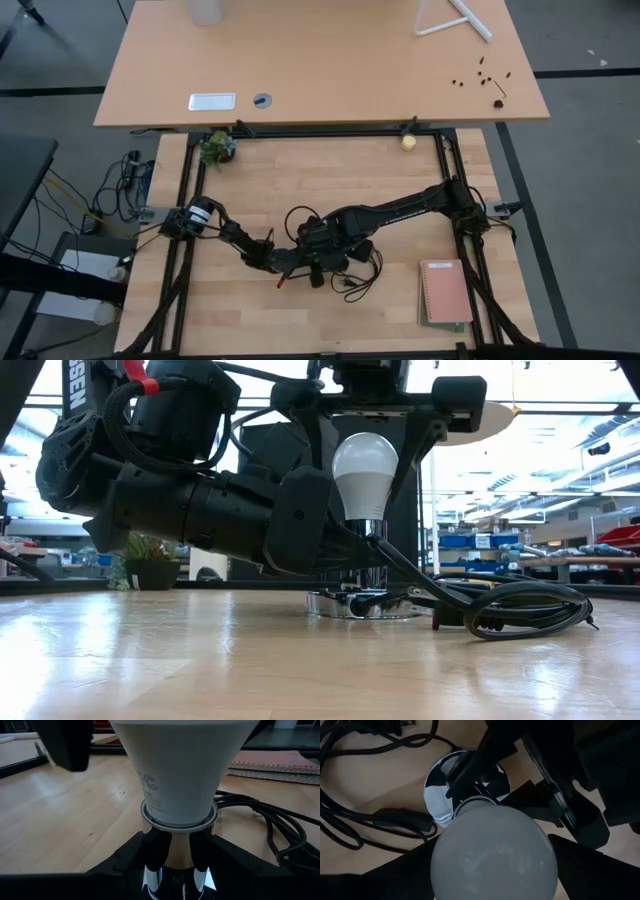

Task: Screw lightbulb
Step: Insert the white lightbulb into the silver lamp

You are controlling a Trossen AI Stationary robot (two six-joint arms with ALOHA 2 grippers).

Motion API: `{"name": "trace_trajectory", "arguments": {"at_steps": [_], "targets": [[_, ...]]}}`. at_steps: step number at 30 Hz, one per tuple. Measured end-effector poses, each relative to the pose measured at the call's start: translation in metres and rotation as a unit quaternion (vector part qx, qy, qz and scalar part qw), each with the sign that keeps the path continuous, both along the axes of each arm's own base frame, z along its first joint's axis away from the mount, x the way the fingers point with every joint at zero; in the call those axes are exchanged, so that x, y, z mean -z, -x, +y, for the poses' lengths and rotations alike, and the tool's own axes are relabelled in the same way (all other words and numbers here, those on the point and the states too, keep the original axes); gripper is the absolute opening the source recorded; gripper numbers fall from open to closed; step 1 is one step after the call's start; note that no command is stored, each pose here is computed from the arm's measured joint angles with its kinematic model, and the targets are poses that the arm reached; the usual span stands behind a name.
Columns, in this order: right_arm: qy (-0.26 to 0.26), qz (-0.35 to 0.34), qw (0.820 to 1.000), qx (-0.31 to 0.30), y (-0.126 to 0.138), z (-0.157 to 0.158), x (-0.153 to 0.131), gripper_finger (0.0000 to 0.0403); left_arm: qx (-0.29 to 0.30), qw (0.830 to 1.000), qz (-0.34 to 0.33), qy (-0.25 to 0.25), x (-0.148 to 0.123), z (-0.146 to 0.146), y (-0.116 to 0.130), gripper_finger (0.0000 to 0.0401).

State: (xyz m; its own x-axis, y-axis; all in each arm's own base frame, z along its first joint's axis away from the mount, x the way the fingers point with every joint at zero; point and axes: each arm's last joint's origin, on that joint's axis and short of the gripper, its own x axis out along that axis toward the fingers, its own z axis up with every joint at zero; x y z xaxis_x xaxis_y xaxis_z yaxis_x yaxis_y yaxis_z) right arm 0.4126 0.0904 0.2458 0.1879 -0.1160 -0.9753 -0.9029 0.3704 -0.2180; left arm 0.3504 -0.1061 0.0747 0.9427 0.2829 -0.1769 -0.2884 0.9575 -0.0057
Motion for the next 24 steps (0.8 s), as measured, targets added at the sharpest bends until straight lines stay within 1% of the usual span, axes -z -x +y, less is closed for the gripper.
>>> {"name": "trace_trajectory", "arguments": {"at_steps": [5,8,17,20,24], "targets": [[0.000,0.000,1.000,-0.004,0.0009,0.0040,-0.0001,0.0346,0.000,1.000,0.000,-0.001,0.0000,-0.0001,0.0000,0.0185],[-0.003,-0.001,1.000,0.007,0.0010,0.0042,0.0001,0.0341,0.001,1.000,0.000,-0.001,0.0000,-0.0001,0.0000,0.0185],[-0.024,0.002,0.999,0.021,0.0011,0.0049,0.0001,0.0280,0.001,1.000,0.000,0.000,0.0000,0.0000,0.0000,0.0185],[-0.030,0.000,0.999,0.041,0.0009,0.0042,0.0001,0.0271,0.001,1.000,0.000,0.000,0.0000,-0.0001,0.0000,0.0185],[-0.044,-0.005,0.995,0.094,0.0001,0.0021,0.0002,0.0278,0.001,1.000,0.000,0.000,0.0000,-0.0001,0.0000,0.0185]]}}
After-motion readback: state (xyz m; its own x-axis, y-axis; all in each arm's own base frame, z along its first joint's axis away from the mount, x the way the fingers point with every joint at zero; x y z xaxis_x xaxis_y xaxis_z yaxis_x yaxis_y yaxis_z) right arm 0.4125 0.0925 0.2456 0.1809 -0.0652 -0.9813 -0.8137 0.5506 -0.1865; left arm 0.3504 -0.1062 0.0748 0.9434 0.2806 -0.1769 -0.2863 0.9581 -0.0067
